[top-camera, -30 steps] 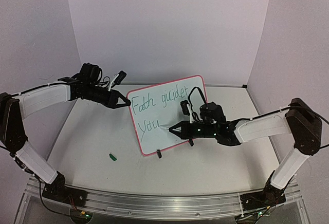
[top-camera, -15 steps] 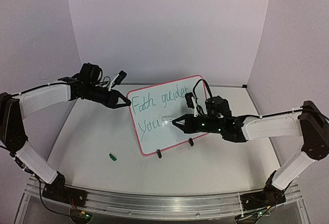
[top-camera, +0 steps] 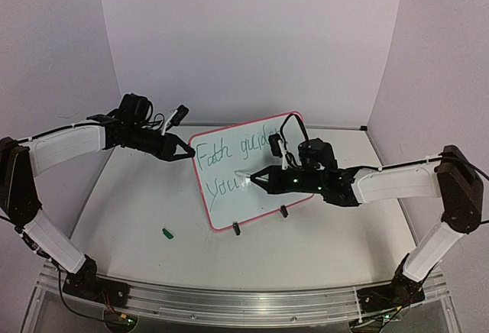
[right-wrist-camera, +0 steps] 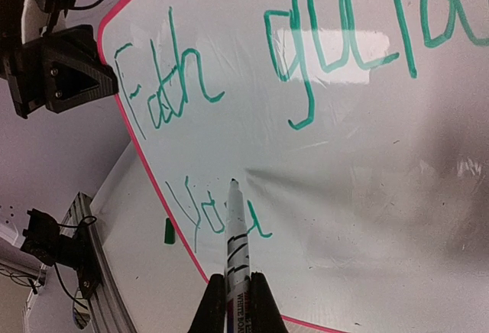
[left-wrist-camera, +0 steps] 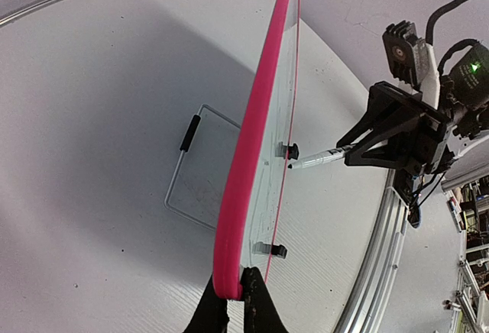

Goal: Write a sentence on the whiteboard

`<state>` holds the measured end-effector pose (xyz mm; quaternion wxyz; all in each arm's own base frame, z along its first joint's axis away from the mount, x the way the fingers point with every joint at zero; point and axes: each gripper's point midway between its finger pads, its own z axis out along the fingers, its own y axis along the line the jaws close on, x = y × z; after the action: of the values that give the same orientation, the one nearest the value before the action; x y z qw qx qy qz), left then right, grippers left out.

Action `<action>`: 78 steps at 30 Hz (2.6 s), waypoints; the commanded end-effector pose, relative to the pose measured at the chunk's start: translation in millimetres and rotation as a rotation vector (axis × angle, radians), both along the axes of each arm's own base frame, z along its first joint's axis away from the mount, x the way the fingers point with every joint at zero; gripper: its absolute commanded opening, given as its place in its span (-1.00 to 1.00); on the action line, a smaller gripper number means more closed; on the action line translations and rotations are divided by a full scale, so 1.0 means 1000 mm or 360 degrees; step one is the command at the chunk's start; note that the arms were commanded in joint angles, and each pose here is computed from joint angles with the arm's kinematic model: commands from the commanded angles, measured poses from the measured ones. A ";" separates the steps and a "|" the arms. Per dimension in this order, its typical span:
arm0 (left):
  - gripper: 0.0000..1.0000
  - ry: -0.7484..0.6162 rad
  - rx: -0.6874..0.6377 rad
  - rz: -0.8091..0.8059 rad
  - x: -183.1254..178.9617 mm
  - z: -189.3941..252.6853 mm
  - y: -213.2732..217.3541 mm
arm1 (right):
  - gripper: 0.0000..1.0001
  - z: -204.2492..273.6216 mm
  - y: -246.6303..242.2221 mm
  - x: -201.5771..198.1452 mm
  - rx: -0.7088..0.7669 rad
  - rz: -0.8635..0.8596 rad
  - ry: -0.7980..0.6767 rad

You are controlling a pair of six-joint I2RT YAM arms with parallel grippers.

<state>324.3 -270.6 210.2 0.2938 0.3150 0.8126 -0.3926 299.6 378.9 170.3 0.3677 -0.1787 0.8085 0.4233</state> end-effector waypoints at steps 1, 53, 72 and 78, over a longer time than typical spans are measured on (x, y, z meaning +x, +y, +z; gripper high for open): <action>-1.00 0.0186 0.0275 -0.0091 -0.028 -0.061 0.003 | -1.00 0.005 0.004 0.011 0.0012 -0.0027 -0.0026; -1.00 0.0182 0.0278 -0.0091 -0.028 -0.061 0.003 | -1.00 -0.003 -0.008 0.015 0.0071 -0.0114 0.0013; -1.00 0.0185 0.0278 -0.0093 -0.029 -0.061 0.003 | -1.00 -0.002 -0.023 0.016 0.0063 -0.0215 0.0000; -1.00 0.0183 0.0277 -0.0094 -0.029 -0.061 0.003 | -1.00 -0.004 -0.024 0.015 0.0061 -0.0221 0.0009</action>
<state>324.2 -271.1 210.1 0.2938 0.3156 0.8124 -0.3926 307.2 362.1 152.2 0.3727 -0.1333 0.8195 0.4145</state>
